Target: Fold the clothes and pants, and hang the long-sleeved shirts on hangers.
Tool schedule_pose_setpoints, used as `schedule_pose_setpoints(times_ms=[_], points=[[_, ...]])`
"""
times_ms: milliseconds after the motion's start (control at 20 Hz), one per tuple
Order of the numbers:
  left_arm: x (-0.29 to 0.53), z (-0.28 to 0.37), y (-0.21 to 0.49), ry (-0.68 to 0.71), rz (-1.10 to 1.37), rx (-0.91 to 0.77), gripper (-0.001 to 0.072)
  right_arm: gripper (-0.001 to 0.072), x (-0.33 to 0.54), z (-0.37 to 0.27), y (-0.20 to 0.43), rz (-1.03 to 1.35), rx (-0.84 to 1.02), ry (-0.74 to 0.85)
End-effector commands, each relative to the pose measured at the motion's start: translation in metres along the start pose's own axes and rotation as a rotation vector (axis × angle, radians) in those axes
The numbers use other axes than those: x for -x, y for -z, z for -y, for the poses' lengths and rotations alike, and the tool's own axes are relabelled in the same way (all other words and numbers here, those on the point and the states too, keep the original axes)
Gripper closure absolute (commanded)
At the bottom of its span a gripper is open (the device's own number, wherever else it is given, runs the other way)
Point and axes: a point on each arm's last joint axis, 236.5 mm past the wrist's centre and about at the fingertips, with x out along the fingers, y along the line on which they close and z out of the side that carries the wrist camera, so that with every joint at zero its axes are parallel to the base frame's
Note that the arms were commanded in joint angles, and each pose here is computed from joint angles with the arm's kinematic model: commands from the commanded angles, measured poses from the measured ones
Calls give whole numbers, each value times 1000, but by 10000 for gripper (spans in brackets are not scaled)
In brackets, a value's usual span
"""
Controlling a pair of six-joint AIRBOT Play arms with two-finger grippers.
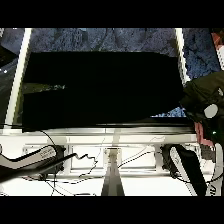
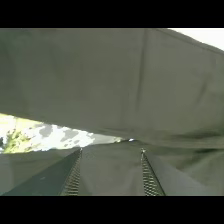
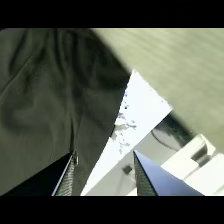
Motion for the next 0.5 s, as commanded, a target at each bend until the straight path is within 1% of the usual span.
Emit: schedule_pose_setpoints(times_ms=[0, 100, 200, 250, 300, 450], points=[[-8, -14, 3, -39, 4, 11, 284, 304, -23, 1, -6, 82, -162, -49], [-15, -22, 0, -54, 33, 31, 284, 303, -33, -1, -11, 121, -244, -86], [-22, -29, 1, -64, 44, 46, 283, 302, -42, 1, -18, 134, -265, -86], [-25, -36, 2, -85, 45, 47, 284, 290, -46, 5, -21, 130, -264, -71], [-27, -45, 5, -116, 33, 41, 283, 250, -47, 9, -22, 125, -244, -54], [-30, -87, 26, -265, -63, 44, 284, 250, -47, 30, -24, 101, -233, 8]])
